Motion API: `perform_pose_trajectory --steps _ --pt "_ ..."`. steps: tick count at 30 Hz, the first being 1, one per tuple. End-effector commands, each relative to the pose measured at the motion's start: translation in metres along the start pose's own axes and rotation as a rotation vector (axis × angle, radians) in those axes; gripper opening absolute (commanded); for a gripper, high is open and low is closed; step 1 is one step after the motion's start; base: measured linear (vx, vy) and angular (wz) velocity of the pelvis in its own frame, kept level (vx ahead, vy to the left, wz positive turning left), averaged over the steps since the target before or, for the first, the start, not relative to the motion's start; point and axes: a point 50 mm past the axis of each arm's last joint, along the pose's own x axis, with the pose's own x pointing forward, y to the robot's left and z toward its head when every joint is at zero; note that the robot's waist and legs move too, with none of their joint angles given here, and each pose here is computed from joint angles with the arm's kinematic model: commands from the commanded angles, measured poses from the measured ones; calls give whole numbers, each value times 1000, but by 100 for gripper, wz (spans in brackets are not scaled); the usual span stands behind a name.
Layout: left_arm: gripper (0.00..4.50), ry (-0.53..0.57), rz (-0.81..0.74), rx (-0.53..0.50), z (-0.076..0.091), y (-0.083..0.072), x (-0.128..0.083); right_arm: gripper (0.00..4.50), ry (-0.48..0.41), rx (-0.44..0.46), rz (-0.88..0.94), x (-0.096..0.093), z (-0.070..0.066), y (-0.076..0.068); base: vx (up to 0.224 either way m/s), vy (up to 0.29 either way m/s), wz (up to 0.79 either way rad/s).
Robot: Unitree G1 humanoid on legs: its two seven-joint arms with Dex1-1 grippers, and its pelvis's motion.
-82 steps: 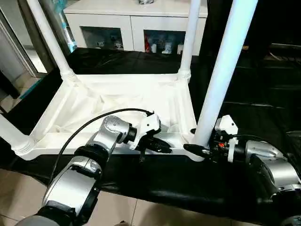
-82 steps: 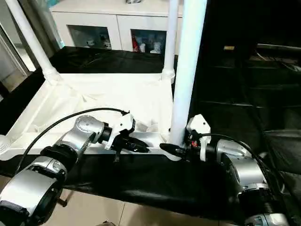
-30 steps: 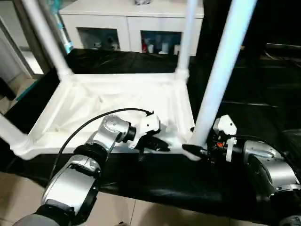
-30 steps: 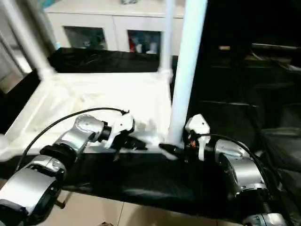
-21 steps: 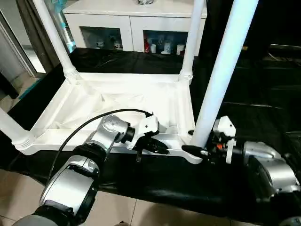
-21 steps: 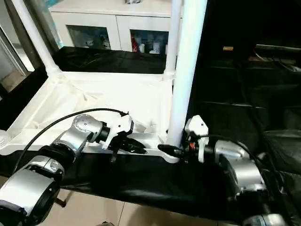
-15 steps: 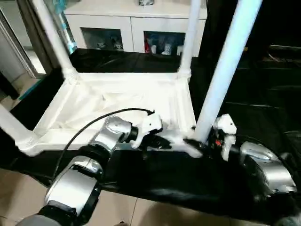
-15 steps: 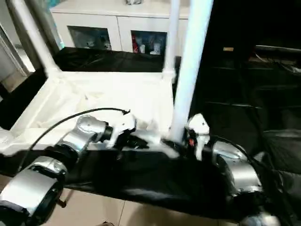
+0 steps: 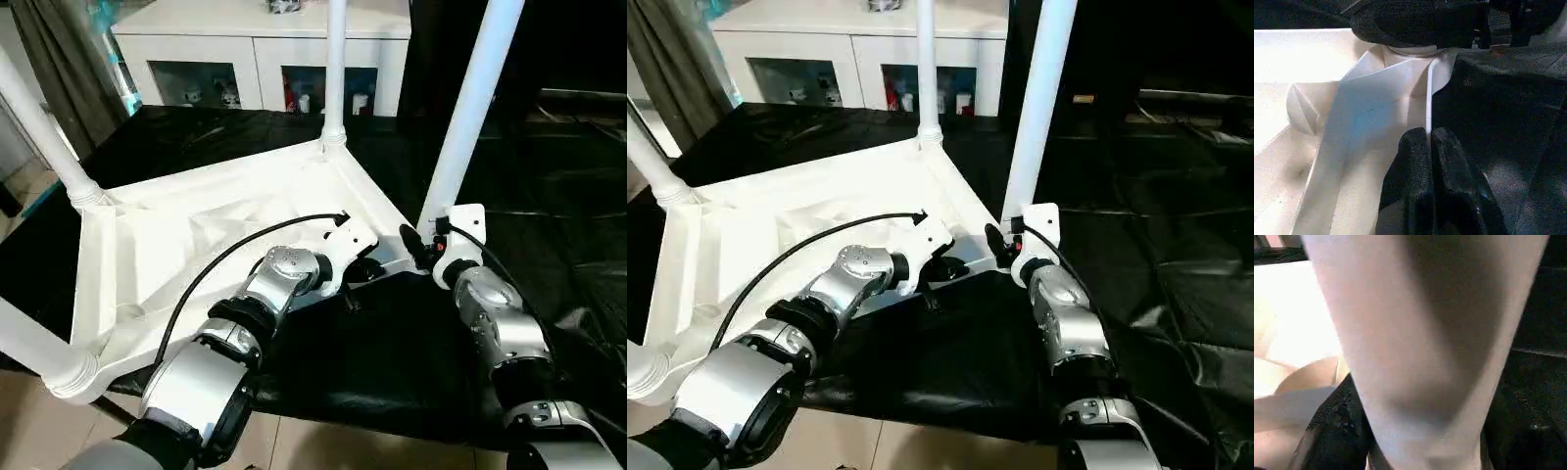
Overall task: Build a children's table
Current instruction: Rotate leg to tighten
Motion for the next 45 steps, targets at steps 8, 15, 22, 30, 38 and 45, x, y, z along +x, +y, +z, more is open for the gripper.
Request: perform_pose_trajectory --steps 8,15,22,30,38,45 --pt "0 -23 -152 62 2 0 -10 364 54 -133 530 -24 -11 23 0 0 0" --pt "0 -27 -382 116 -11 -1 -32 364 108 -148 758 -54 -9 6 0 0 0" --pt "0 12 -482 130 -23 7 -56 364 141 -153 856 -67 -4 -1 0 0 0" --pt "0 5 -492 122 -23 10 -62 308 161 -118 917 -71 -5 4 0 0 0" --pt "0 -11 -254 84 -17 14 -43 252 159 -112 650 -53 -20 1 0 0 0" --pt "0 -53 -48 -1 -2 10 -16 246 178 13 189 -28 -37 -5 0 0 0"
